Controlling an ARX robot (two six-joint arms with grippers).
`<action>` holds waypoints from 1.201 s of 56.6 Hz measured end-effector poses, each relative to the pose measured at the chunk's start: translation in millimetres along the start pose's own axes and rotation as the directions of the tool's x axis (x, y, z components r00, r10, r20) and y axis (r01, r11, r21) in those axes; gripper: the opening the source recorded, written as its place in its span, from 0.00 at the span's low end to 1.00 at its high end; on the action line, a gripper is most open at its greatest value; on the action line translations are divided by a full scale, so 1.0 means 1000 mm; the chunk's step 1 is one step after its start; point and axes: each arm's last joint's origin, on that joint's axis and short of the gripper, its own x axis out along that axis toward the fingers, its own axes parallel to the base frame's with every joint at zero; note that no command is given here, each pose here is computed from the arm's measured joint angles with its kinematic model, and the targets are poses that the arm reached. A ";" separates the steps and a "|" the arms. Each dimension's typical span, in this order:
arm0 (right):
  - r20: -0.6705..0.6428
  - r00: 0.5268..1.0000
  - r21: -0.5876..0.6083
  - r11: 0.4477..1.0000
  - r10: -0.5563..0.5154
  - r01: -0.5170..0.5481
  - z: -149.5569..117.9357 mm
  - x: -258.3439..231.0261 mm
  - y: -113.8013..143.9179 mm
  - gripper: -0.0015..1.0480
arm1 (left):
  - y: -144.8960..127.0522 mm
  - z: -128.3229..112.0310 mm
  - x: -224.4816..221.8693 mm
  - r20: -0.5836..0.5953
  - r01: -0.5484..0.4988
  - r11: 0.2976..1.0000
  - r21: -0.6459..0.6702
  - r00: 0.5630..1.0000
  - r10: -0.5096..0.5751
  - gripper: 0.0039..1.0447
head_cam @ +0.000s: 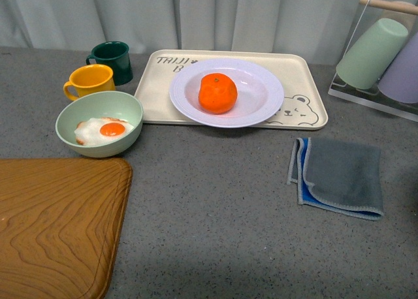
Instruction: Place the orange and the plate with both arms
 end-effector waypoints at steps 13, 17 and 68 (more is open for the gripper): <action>-0.036 0.999 0.000 1.000 0.002 -0.002 -0.005 -0.010 0.000 0.01 | 0.000 0.000 0.000 0.000 0.000 1.000 0.000 1.000 0.000 0.94; -0.006 1.000 0.000 1.000 0.002 -0.002 -0.003 -0.012 0.000 0.01 | 0.000 0.000 0.000 0.000 0.000 1.000 0.000 1.000 0.000 0.94; -0.005 1.000 0.000 1.000 0.003 -0.003 -0.003 -0.013 0.000 0.91 | 0.000 0.000 0.000 0.000 0.000 1.000 0.000 1.000 0.000 0.94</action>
